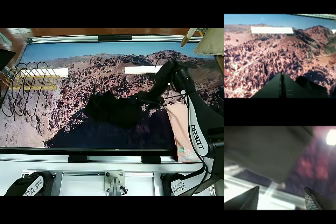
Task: Fold the shirts.
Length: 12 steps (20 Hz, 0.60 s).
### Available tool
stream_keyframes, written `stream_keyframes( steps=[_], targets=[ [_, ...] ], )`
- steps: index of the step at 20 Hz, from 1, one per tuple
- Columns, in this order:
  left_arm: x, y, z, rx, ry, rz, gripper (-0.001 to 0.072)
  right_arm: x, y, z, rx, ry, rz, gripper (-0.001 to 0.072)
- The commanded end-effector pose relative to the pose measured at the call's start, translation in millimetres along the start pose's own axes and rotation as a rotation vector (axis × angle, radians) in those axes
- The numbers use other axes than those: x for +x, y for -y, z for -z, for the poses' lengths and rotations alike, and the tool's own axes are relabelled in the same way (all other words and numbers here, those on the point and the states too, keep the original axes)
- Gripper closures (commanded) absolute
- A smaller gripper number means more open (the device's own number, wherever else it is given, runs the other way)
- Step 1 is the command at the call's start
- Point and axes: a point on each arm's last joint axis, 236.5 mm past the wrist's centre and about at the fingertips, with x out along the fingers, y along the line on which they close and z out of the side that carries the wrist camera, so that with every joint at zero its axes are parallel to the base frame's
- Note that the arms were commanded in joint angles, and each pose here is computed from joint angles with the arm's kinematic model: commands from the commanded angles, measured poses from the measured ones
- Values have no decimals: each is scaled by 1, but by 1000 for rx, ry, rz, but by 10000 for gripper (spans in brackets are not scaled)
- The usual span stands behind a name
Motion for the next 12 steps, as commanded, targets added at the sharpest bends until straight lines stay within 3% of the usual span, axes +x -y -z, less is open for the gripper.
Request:
stream_keyframes(
  steps=[1,7,11,12],
  targets=[
    [0,-1,0,4,0,-1,680,41,19,13,106,-48,-26,49],
    [0,-1,0,4,1,-1,679,65,-18,-20,180,90,-232,49],
    [2,-2,0,2,-2,-1,679,88,-33,-11,155,30,-228,77],
    [2,-2,0,2,-3,-2,679,95,-40,-8,148,12,-234,239]
  ],
)
